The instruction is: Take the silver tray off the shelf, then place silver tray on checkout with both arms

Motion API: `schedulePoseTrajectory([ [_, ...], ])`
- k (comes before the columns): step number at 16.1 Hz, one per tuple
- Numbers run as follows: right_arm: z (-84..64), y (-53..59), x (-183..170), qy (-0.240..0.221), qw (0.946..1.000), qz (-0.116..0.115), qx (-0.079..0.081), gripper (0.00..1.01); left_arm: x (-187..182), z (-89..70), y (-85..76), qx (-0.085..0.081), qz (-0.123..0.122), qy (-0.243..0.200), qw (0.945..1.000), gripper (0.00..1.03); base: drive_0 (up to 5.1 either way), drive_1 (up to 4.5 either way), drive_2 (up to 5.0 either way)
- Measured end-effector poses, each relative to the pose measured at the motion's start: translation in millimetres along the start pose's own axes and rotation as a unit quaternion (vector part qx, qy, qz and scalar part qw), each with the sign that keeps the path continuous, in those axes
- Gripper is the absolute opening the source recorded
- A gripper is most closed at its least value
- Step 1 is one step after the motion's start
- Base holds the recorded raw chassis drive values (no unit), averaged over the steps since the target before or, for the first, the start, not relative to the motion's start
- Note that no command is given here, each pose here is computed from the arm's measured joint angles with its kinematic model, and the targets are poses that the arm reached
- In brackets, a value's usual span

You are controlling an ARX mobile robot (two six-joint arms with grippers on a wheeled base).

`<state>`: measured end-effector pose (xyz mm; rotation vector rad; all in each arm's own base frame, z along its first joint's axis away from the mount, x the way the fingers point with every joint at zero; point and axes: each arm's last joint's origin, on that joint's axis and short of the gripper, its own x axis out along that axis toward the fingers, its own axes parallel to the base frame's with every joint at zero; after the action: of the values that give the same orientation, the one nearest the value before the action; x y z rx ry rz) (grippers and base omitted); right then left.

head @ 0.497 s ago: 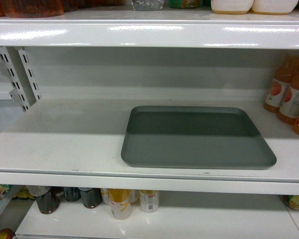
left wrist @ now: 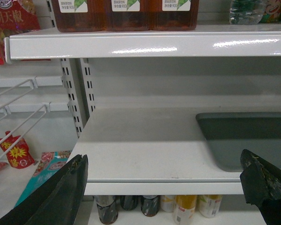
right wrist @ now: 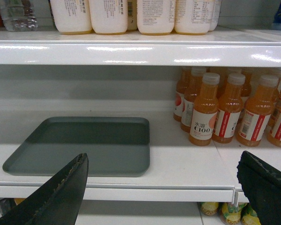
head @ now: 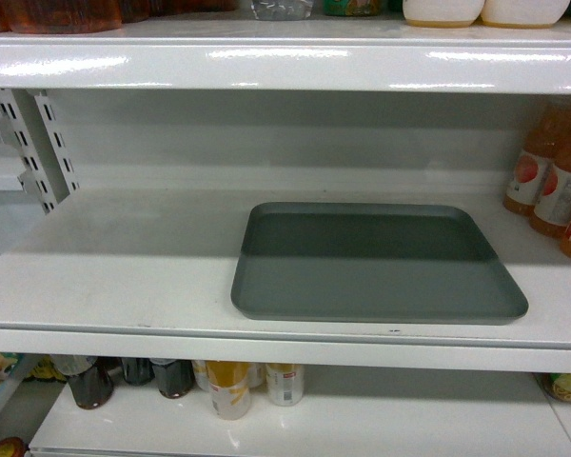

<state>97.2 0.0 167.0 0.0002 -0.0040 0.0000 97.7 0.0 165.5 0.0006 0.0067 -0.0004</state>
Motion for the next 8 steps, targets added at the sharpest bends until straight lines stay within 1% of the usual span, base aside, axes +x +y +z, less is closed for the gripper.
schedulePoseTrajectory([
  [8,0.0,0.0,0.0,0.0,1.0,0.0,0.0,0.98,0.0,0.0,0.0,0.0,0.0,0.0,1.0,0.98,0.0,0.0,0.0],
])
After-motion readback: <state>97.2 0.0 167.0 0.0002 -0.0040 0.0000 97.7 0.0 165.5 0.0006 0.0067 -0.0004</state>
